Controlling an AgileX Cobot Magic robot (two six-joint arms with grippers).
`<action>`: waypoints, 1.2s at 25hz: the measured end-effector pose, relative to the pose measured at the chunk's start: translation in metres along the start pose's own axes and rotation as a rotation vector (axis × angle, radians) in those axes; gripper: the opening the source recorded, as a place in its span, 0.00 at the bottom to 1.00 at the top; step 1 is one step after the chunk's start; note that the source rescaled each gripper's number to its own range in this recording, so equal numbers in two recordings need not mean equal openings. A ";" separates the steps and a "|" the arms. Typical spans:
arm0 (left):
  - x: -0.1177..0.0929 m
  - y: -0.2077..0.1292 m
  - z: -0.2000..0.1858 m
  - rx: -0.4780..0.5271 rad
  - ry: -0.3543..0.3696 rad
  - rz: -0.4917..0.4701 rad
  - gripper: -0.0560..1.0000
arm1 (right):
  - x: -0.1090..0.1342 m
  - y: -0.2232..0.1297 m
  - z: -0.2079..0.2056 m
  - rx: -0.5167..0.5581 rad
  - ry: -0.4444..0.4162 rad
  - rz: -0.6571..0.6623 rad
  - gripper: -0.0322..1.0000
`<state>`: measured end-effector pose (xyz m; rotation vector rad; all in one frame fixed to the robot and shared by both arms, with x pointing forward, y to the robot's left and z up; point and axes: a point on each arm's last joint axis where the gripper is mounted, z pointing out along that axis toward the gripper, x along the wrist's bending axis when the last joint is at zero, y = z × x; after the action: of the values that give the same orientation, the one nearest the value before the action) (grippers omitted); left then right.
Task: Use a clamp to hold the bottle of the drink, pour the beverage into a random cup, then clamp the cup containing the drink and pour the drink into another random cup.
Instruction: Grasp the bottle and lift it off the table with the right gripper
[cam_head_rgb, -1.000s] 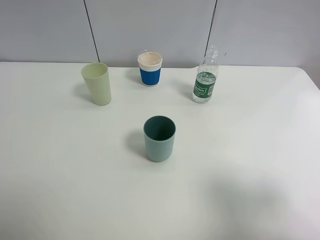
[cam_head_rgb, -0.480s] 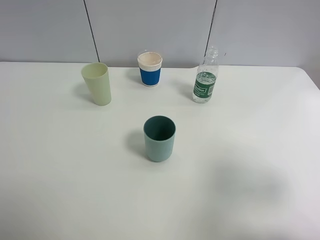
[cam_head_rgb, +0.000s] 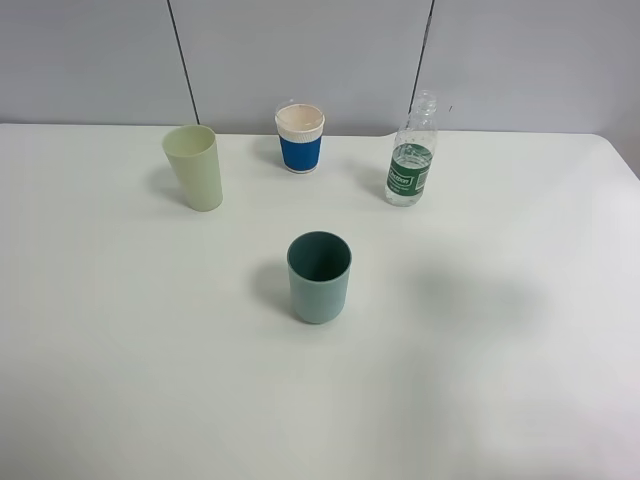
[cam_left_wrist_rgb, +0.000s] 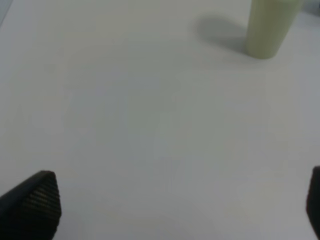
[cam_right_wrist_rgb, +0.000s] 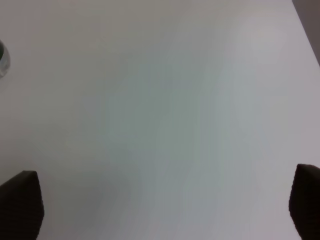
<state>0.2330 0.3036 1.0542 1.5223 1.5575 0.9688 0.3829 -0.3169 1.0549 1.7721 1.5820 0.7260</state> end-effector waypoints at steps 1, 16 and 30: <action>0.000 0.000 0.000 0.000 0.000 0.000 1.00 | 0.000 0.002 0.006 0.001 0.001 -0.012 0.96; 0.000 0.000 0.000 0.000 0.000 0.000 1.00 | 0.007 0.007 0.119 0.043 0.024 -0.117 0.96; 0.000 0.000 0.000 0.000 0.000 0.000 1.00 | 0.014 -0.009 0.180 -0.015 0.090 -0.259 0.96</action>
<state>0.2330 0.3036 1.0542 1.5223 1.5575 0.9688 0.5161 -0.3204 0.9333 1.5047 1.8193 0.6971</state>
